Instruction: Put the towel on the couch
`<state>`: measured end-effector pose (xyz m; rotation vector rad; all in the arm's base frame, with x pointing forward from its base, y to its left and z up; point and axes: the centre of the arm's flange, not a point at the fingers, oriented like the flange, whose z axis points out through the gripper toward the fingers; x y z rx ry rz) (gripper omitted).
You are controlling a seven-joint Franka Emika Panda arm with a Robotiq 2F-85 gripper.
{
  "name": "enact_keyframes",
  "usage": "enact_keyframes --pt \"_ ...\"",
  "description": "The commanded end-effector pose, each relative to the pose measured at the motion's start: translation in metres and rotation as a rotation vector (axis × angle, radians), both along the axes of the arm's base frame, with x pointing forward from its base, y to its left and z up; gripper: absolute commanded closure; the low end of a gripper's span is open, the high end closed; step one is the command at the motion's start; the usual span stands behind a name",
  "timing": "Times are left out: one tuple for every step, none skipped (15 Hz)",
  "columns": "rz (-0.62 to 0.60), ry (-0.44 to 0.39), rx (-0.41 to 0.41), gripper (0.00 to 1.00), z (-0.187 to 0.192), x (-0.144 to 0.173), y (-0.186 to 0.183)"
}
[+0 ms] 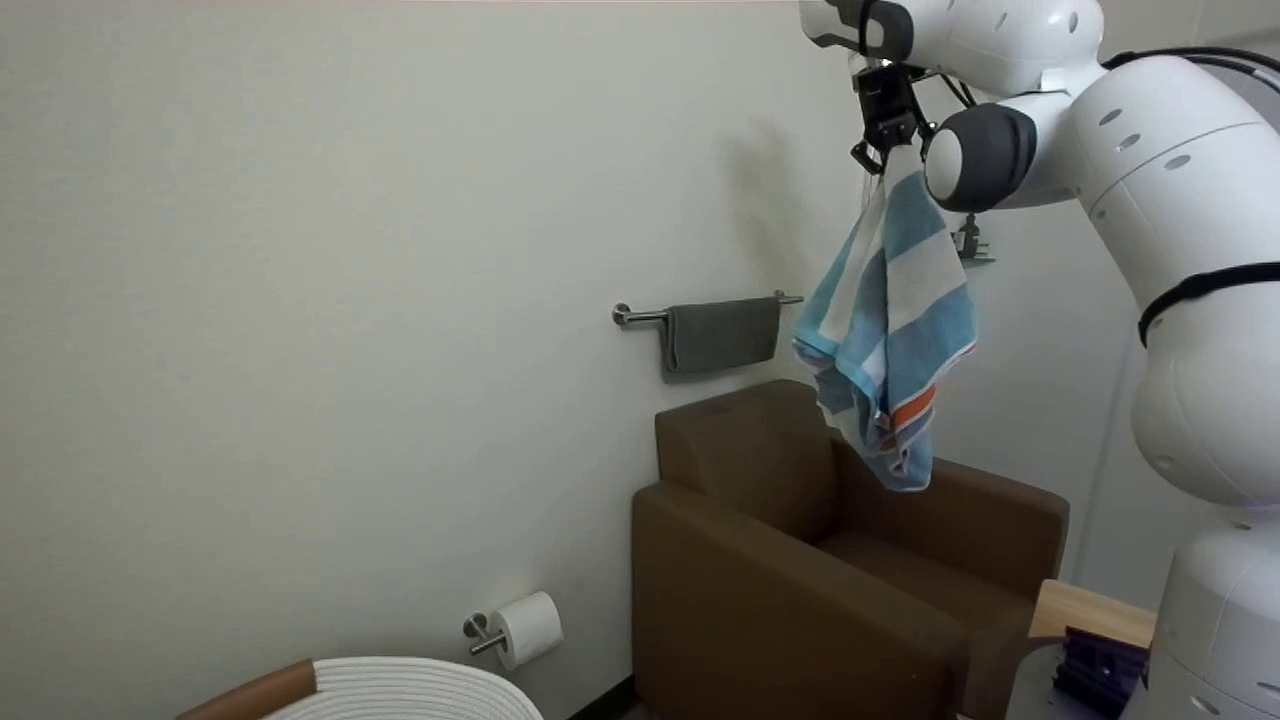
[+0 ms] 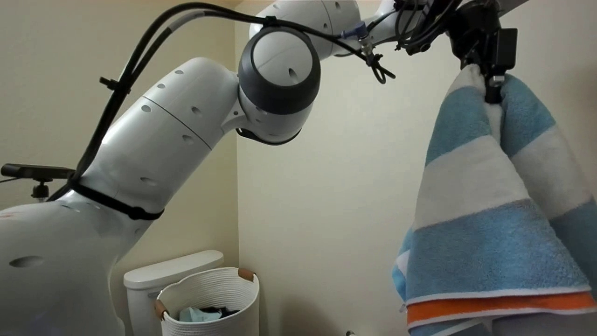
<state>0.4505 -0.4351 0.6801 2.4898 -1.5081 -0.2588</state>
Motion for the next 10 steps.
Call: enact_keyframes --pt "-0.094 -0.005 0.025 0.9 -0.052 -0.044 0.015" --pt "-0.115 0.002 0.027 0.9 -0.056 -0.046 0.014" --pt "-0.132 0.008 0.03 0.9 -0.058 -0.049 0.01" --pt "-0.148 0.013 0.027 0.9 -0.061 -0.051 0.007" --pt "-0.163 0.012 0.016 0.9 -0.061 -0.052 0.004" --pt "-0.184 0.011 -0.003 0.9 -0.056 -0.05 -0.002" --pt "-0.206 0.005 -0.014 0.9 -0.052 -0.052 -0.007" --pt "-0.23 -0.005 -0.024 0.9 -0.044 -0.052 -0.014" --pt "-0.25 -0.014 -0.033 0.9 -0.038 -0.054 -0.019" --pt "-0.274 -0.025 -0.041 0.9 -0.031 -0.056 -0.025"
